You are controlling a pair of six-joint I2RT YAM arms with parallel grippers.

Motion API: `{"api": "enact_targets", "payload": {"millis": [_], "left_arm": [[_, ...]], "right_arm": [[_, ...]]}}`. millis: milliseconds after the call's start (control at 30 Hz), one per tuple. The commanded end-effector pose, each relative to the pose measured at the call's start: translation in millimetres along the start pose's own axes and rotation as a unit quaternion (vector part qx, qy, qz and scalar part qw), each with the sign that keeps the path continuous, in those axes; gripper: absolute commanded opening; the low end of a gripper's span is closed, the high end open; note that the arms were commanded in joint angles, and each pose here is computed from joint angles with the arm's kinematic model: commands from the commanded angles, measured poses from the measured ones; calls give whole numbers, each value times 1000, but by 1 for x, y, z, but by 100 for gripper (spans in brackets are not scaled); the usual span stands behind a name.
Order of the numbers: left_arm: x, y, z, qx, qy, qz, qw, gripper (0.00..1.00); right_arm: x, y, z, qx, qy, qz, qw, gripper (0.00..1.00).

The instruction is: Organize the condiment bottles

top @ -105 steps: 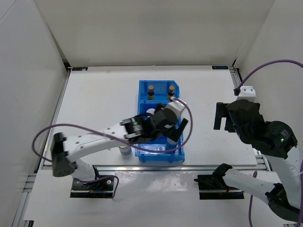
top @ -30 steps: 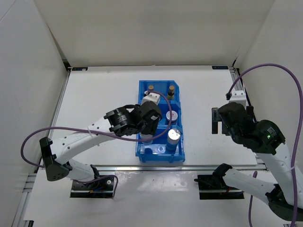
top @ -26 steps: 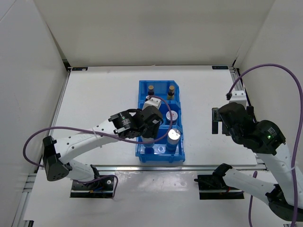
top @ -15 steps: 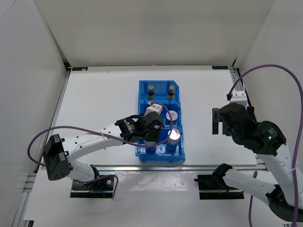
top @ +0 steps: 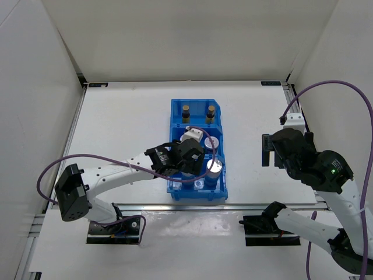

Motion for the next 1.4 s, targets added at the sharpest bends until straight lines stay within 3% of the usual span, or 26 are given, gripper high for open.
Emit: {"api": "enact_targets", "payload": {"millis": [0,67,233,367,467,567,633,767,1000,1367], "left_arm": [[-23,19,-2,29,-13,-50,998,89],[-27,24,0,28,-26,-49,998,100],[-63,73,14,20,-37,-102,994,100],[-84,143,54,-24,-31,-185,982,100],[-77,180,93,-102,-23,-236,966,100],[-57,191,133,-210,-17,-239,948,100],[-42,185,152,-276,-18,-217,936,100],[-13,170,172,-336,-6,-185,923,100],[22,120,176,-361,9,-130,923,100],[30,111,180,-374,44,-139,916,100]], "right_arm": [[-3,0,1,-6,-7,-13,1000,100],[-3,0,1,-7,-7,-13,1000,100],[-3,0,1,-6,-2,-13,1000,100],[-1,-1,6,-31,10,-2,999,100],[0,-4,10,-45,23,10,999,100],[1,-5,13,-55,31,20,998,100],[1,-3,14,-66,34,14,997,100],[3,10,2,-92,18,-9,996,100],[9,15,-7,-103,8,-27,994,100],[5,4,7,-96,28,-6,995,100]]}}
Point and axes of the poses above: each gripper's point midway between its finger pads, its own y axis back along the fingers, its own z axis along the line the jaws close on, x = y × z, the point moved 9 cm from there along y, back along the fingers, and after that the axes turned 10 degrees about -y, right-handed, at the moved point
